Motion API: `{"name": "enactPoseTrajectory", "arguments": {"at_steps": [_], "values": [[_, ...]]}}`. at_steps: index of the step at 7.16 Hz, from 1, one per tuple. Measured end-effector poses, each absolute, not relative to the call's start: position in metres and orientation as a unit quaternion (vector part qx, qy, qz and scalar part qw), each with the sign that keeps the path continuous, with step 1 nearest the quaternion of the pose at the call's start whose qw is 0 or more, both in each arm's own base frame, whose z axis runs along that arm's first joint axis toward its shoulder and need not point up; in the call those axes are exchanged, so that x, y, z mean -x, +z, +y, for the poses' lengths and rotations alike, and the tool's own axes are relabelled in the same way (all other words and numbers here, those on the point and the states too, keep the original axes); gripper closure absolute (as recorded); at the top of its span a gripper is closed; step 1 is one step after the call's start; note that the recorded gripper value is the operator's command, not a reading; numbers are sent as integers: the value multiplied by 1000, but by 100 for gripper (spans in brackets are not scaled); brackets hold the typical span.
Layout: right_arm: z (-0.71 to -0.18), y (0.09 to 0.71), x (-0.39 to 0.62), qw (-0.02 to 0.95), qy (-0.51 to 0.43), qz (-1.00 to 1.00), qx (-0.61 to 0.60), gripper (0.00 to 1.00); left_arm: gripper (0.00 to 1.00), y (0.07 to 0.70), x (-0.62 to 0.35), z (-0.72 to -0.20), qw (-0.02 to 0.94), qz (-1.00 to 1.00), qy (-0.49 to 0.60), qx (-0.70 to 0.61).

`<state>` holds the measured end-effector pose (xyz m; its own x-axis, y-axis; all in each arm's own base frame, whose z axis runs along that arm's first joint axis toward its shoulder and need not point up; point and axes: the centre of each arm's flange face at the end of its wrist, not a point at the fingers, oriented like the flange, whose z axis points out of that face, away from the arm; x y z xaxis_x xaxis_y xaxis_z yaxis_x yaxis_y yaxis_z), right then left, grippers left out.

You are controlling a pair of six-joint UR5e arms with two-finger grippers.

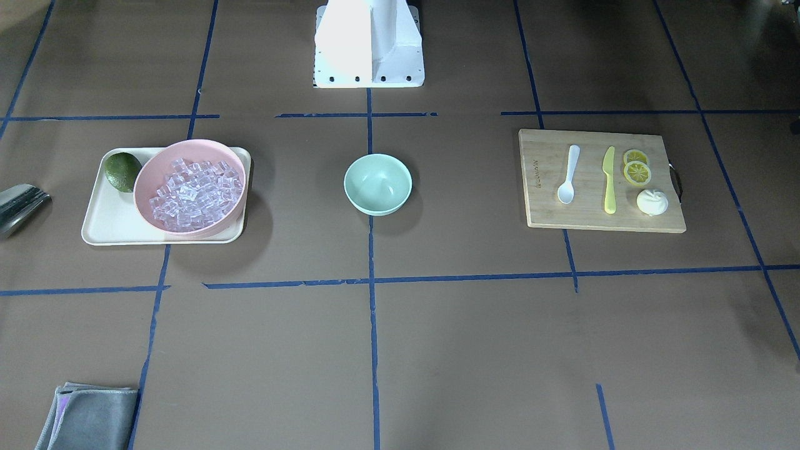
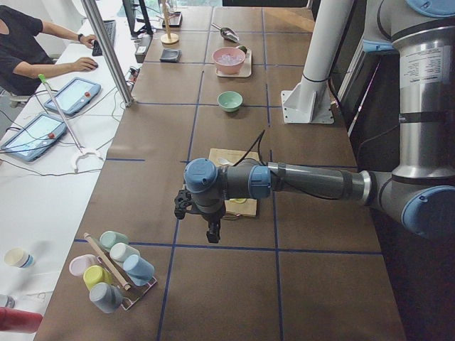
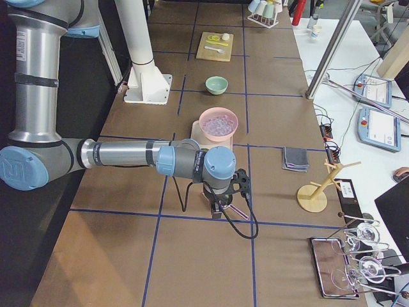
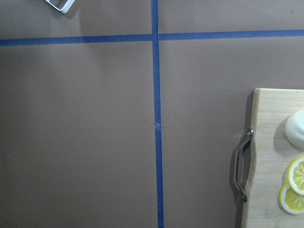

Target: Put spoon and ice into bowl

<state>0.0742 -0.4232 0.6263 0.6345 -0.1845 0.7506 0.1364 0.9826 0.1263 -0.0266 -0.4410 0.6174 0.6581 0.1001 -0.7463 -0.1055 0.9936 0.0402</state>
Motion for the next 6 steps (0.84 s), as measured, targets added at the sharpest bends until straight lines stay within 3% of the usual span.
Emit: {"name": "enactPoseTrajectory", "arguments": {"at_steps": [2, 6], "values": [[-421, 621, -66, 902, -98, -420, -29, 0, 0, 587, -34, -450, 897, 425, 115, -36], [-422, 614, -60, 901, -102, -422, -30, 0, 0, 466, -237, -438, 891, 418, 173, -48]]}}
